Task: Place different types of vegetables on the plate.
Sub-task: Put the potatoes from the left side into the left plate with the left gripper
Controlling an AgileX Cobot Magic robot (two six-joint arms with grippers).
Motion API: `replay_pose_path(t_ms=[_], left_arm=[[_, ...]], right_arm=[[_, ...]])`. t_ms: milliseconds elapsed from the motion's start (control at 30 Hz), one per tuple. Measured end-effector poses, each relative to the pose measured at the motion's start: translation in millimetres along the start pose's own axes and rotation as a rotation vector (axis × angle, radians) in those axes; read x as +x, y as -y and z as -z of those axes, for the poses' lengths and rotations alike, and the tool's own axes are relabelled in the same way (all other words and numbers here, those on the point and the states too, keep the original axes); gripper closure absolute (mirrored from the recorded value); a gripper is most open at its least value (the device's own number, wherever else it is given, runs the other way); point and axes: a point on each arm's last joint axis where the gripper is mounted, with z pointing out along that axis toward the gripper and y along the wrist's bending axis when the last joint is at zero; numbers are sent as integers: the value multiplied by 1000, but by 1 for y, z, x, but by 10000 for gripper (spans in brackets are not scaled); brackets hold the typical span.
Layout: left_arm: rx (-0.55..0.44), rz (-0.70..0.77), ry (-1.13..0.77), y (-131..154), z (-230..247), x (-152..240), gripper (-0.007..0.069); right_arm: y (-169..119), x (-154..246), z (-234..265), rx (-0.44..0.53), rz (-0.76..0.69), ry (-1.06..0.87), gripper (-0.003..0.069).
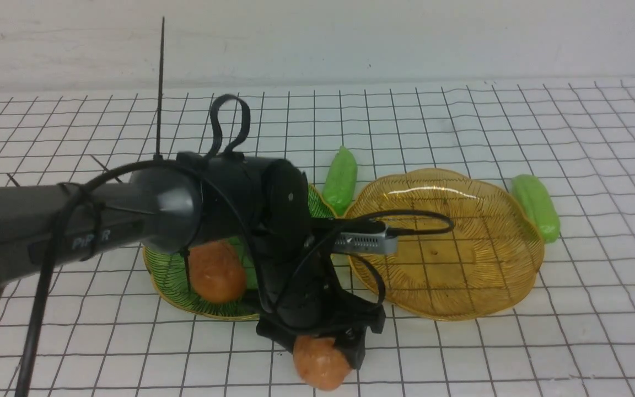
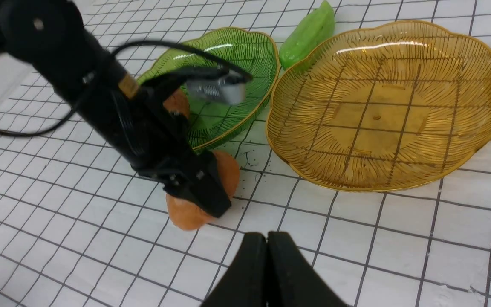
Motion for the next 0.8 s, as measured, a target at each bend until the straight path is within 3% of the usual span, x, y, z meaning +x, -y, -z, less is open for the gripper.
replay_pose_path(t_ms=[200,367,567,800], left_arm=[[-41,-150,117,11,68,-15,105],[-176,-47,235,-26,97,-34,105],[-220,27,274,-65,86,-54,105],[-225,31,270,-75,63,-66,105]], right_arm=[[1,1,0,13,15,-15,673],[6,1,-2,57,-5,-30,673],[22,-29,-23,213,-46,-123,673],[58,-79,-68,454,-90,-249,673]])
